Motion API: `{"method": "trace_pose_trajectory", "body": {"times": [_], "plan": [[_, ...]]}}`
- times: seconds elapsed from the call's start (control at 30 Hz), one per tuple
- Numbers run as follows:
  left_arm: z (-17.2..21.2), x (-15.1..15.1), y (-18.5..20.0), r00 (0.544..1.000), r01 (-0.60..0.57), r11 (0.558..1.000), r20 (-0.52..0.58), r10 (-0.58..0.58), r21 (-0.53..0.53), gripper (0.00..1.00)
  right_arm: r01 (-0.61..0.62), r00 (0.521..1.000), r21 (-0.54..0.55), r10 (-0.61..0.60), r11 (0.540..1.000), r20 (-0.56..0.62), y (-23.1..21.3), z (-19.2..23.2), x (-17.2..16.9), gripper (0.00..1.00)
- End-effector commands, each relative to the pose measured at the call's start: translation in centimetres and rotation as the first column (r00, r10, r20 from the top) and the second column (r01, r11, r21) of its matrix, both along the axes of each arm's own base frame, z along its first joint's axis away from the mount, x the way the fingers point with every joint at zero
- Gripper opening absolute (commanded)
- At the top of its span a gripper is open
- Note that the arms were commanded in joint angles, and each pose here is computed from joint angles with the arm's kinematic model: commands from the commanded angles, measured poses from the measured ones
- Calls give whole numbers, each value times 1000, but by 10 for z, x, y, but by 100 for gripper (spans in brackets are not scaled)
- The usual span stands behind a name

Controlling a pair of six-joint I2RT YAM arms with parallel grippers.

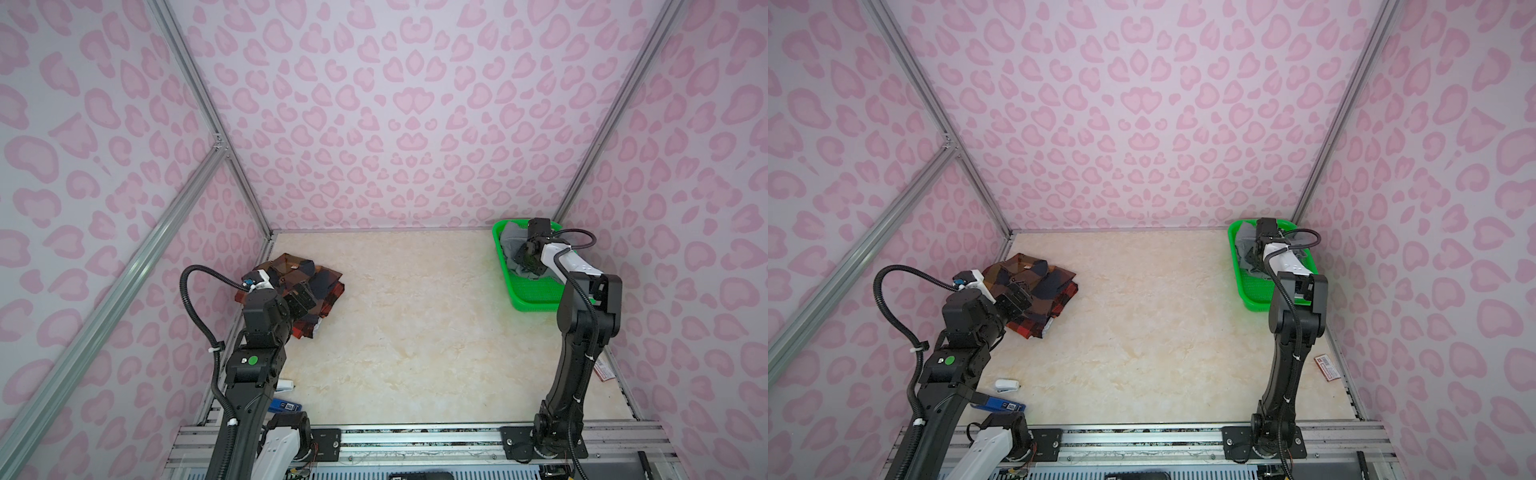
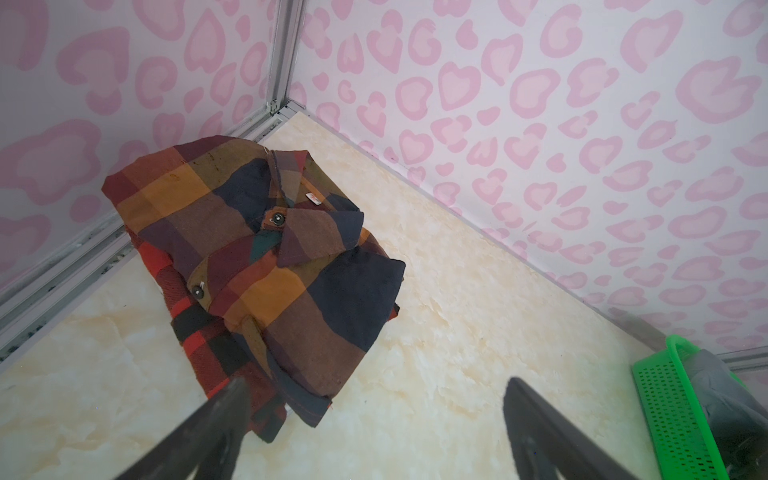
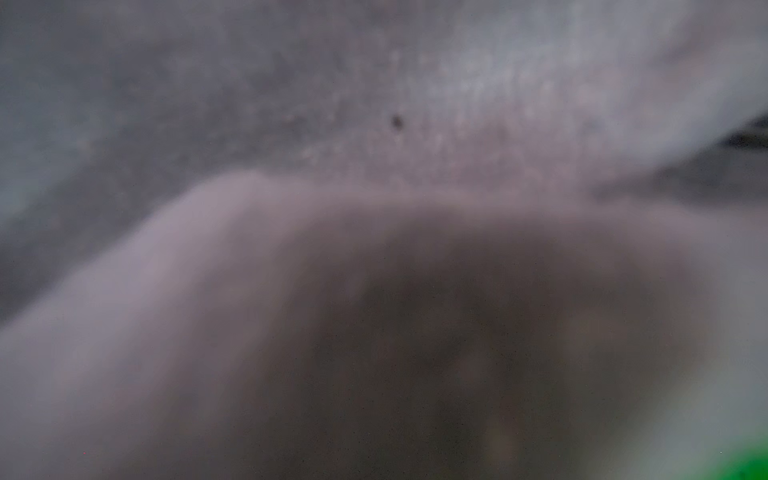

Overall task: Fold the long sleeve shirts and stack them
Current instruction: 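Grasp the grey shirt in the basket with the right gripper and lift, then pull the grey shirt out of the basket onto the table with the right gripper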

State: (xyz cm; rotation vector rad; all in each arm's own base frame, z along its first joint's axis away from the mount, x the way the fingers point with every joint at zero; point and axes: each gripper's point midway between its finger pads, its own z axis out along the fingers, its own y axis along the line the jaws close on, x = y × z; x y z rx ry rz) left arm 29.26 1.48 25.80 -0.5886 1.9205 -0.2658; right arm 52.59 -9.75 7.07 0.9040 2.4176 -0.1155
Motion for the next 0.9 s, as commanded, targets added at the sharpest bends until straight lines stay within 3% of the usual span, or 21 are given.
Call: {"method": "trace_pose_trajectory", "body": {"times": [0.0,0.17,0.33,0.5,0.67,0.77,0.87], "plan": [[5,3,-2,1000,14,1000,24,-14,-1,97,-22,1000,7,22,1000,18,3,1,5,31],[5,3,-5,999,25,1000,25,-25,-7,97,-32,995,-37,35,999,93,5,41,4,0],[10,4,-11,997,64,998,44,-63,-18,97,-48,963,-107,75,993,260,21,124,-4,0],[20,4,-26,985,147,989,92,-144,-26,97,-36,898,-159,102,987,429,36,209,-27,0],[34,1,-38,968,207,978,149,-202,-21,97,-54,782,-245,193,968,592,62,303,-48,0],[45,-1,-43,956,233,972,186,-225,-23,97,-161,712,-242,282,957,643,94,351,-54,0],[62,-6,-50,936,273,962,236,-261,-23,97,-368,590,-208,401,906,701,150,395,-62,0]]}}
